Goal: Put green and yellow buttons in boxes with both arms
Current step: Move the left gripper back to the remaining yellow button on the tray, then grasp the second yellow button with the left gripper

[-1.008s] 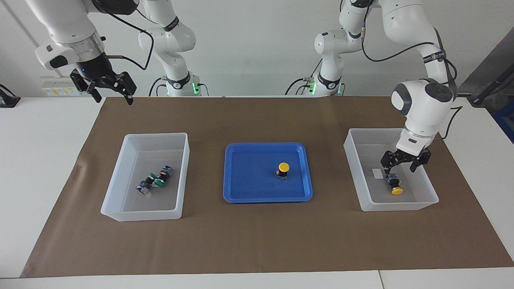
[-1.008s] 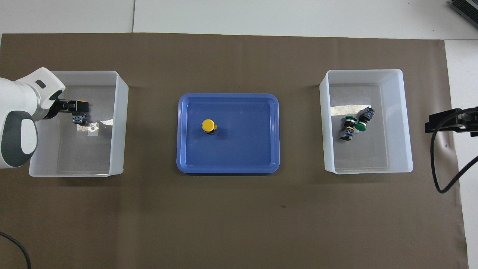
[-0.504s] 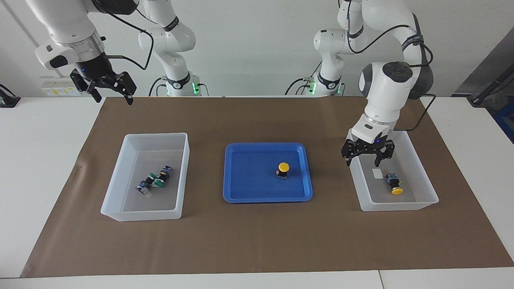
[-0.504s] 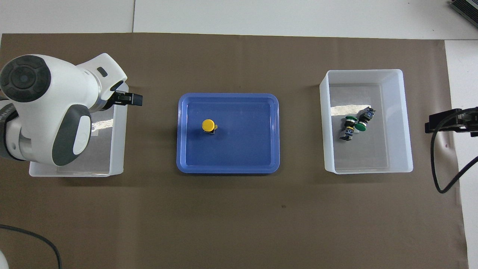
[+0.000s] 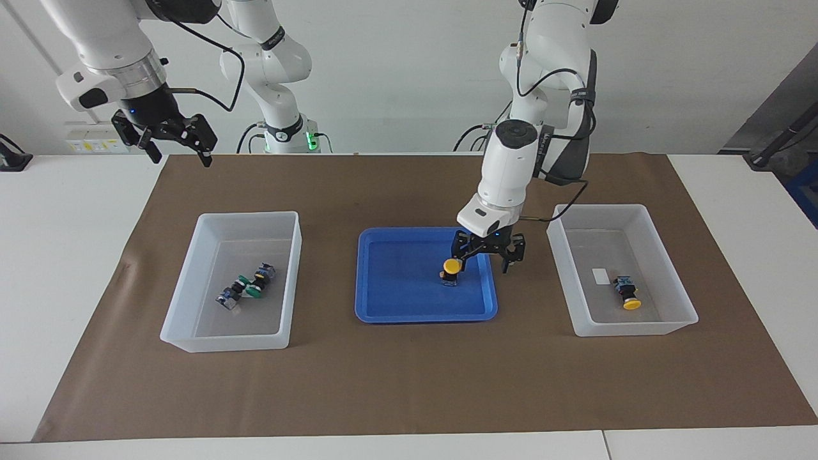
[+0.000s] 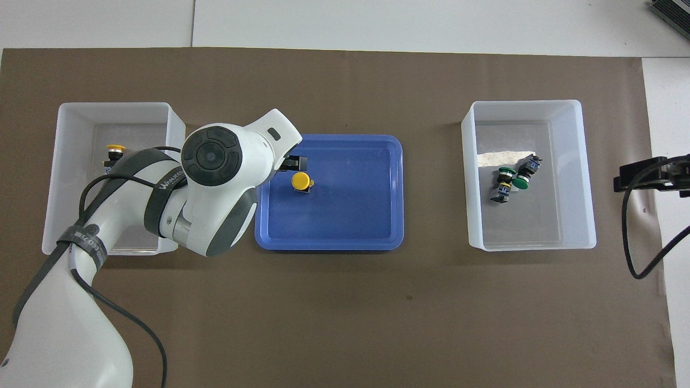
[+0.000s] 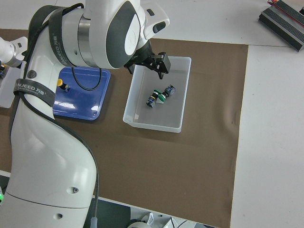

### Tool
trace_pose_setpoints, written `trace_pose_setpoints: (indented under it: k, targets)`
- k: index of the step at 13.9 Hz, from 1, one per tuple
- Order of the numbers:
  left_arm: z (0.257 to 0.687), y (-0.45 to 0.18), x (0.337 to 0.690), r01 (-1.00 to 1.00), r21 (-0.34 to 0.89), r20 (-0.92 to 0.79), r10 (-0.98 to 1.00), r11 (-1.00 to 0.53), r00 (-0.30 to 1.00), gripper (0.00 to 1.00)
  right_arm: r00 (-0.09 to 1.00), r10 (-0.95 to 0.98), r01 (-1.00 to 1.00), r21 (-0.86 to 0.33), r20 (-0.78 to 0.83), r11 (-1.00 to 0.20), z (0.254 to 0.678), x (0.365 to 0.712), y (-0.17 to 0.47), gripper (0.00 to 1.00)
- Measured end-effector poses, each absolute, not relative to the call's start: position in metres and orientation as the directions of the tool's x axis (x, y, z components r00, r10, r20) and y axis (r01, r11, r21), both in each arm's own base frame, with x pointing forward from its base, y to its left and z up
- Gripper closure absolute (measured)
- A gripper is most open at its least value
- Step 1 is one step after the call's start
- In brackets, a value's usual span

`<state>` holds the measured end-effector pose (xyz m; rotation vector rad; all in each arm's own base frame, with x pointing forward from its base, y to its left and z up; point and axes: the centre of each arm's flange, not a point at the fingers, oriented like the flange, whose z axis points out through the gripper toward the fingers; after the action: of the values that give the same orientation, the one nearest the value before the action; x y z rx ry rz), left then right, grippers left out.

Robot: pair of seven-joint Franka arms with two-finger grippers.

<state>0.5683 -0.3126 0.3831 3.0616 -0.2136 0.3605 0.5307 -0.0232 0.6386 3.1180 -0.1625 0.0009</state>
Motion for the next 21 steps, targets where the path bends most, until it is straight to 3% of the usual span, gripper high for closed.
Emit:
trace_pose_setpoints:
  k: [8, 12, 14, 16, 18, 21]
  targets:
    - [0.317, -0.338, 0.56, -0.148, 0.053, 0.225, -0.133, -0.987, 0.965, 0.0, 0.995, -0.104, -0.104, 0.019, 0.004, -0.994, 0.64, 0.53, -0.023, 0.0]
    - [0.307, -0.346, 0.548, -0.129, 0.067, 0.224, -0.111, -0.989, 0.968, 0.01, 0.995, -0.104, -0.104, 0.019, 0.004, -0.994, 0.64, 0.53, -0.023, 0.0]
    - [0.304, -0.35, 0.544, -0.112, 0.073, 0.221, -0.094, -0.991, 0.971, 0.08, 0.995, -0.104, -0.104, 0.019, 0.004, -0.994, 0.64, 0.53, -0.023, 0.0]
    - [0.304, -0.354, 0.54, -0.106, 0.075, 0.219, -0.087, -0.992, 0.972, 0.33, 0.995, -0.104, -0.104, 0.019, 0.004, -0.994, 0.64, 0.53, -0.023, 0.0]
    - [0.307, -0.354, 0.541, -0.105, 0.077, 0.224, -0.086, -0.992, 0.971, 0.51, 0.995, -0.104, -0.104, 0.019, 0.004, -0.994, 0.64, 0.53, -0.023, 0.0]
    - [0.345, -0.343, 0.544, -0.086, 0.068, 0.234, -0.068, -0.994, 0.97, 0.51, 0.995, -0.104, -0.104, 0.019, 0.004, -0.994, 0.64, 0.53, -0.023, 0.0]
